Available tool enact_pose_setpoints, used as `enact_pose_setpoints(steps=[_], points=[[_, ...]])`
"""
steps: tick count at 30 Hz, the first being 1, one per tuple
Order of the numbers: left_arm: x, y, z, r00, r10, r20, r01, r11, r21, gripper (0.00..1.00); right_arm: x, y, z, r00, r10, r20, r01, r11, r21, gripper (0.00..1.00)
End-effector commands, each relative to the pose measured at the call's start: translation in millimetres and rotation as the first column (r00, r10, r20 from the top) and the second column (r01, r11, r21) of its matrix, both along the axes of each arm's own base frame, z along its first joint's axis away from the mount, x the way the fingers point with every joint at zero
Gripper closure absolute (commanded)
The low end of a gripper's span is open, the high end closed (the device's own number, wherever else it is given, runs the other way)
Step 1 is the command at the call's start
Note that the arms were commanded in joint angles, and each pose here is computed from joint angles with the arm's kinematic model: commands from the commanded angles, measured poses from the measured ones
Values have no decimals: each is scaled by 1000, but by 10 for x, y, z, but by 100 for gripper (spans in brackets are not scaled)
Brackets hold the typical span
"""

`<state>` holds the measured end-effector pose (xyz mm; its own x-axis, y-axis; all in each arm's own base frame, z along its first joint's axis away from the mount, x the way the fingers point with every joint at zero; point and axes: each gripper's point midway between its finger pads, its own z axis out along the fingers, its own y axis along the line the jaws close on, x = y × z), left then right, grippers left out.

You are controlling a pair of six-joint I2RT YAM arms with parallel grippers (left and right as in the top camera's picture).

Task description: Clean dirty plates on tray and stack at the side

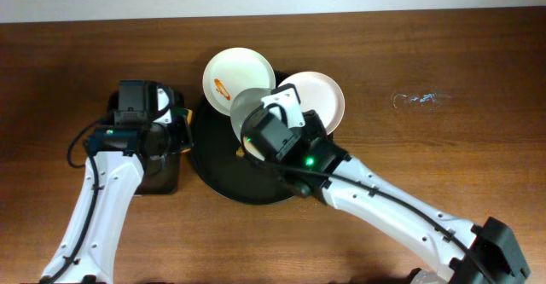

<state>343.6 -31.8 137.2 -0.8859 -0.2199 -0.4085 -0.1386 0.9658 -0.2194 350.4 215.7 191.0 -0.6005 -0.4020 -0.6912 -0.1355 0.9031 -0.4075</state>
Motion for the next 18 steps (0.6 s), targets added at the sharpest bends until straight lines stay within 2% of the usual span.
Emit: enact_pose_setpoints(steps=[1, 3, 6, 11, 14, 18], points=[[-11, -54, 120, 999, -29, 22, 31, 994, -105, 100, 16, -8, 334, 986, -52, 160, 63, 996, -64, 96], [-45, -99, 133, 998, -58, 18, 60, 986, -153, 100, 25, 39, 357, 980, -59, 192, 73, 995, -65, 96], [-80, -120, 122, 998, -64, 3, 64, 984, -164, 100, 7, 36, 490, 960, -72, 271, 110, 986, -129, 96], [-95, -237, 162, 994, -110, 17, 111, 969, -220, 100, -36, 122, 507, 961, -36, 273, 80, 985, -150, 96], [-186, -462, 241, 977, -212, 39, 213, 922, -323, 100, -79, 333, 298, 986, 52, 161, -41, 996, -74, 96], [-275, -659, 345, 949, -304, 84, 311, 857, -411, 100, -194, 454, 120, 996, 71, 55, -74, 996, 58, 96]])
